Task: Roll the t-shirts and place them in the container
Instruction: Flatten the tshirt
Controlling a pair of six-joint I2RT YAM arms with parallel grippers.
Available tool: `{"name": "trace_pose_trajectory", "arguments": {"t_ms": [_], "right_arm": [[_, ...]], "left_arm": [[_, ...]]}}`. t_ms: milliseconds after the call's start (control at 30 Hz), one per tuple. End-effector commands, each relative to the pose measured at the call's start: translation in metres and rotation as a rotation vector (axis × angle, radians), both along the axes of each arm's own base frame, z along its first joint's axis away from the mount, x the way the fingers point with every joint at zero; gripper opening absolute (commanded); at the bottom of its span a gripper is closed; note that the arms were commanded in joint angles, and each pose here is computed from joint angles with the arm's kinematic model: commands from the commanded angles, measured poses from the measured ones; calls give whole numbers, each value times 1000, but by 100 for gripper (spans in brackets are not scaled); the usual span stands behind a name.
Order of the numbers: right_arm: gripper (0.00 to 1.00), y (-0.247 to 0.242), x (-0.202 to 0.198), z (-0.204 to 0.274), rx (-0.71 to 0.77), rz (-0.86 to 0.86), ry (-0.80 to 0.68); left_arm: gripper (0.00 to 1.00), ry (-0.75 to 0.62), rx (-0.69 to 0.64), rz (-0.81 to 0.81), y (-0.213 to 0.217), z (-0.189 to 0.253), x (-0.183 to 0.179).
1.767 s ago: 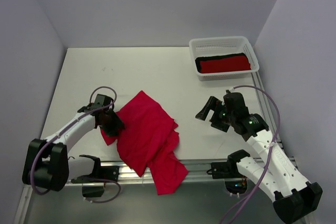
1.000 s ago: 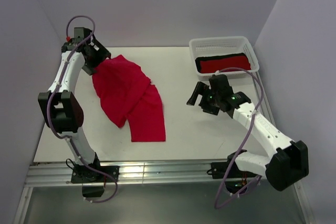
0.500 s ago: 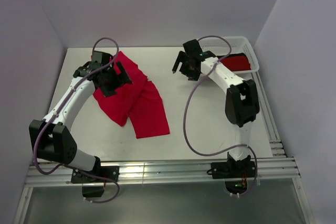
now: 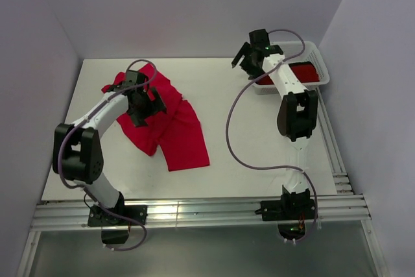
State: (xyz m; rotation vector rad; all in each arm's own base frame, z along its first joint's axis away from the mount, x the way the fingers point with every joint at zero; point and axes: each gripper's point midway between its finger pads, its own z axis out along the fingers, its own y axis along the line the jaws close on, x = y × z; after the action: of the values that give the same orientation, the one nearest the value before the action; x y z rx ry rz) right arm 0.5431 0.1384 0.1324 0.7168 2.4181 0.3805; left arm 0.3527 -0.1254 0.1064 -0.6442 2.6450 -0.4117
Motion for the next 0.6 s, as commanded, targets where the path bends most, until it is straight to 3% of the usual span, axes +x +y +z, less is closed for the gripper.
{"name": "trace_pose_trajectory", "arguments": {"t_ms": [0,133,200,267,300,400,567], "right_arm": [[91,23,-3,50,-6,184,-106],[92,85,-70,43,75,374,-60],[91,100,-95,59,119,411,-105],[90,116,-135,31,125,461,-40],[89,121,-152,39,144,477,-50],[88,129,-209,3,131,513,56],[82,131,-264,-26,45,545,142]], "left_arm": [[99,-52,19,-22,-3,-3,29],[100,-20,50,-17,-2,-24,45],[100,-12,46,-11,-5,-32,53],[99,-17,43,-4,-6,-37,60],[99,-23,41,-5,-7,-38,63],[97,-19,23,-18,-12,-44,67],[94,3,36,-12,-13,-57,68]]}}
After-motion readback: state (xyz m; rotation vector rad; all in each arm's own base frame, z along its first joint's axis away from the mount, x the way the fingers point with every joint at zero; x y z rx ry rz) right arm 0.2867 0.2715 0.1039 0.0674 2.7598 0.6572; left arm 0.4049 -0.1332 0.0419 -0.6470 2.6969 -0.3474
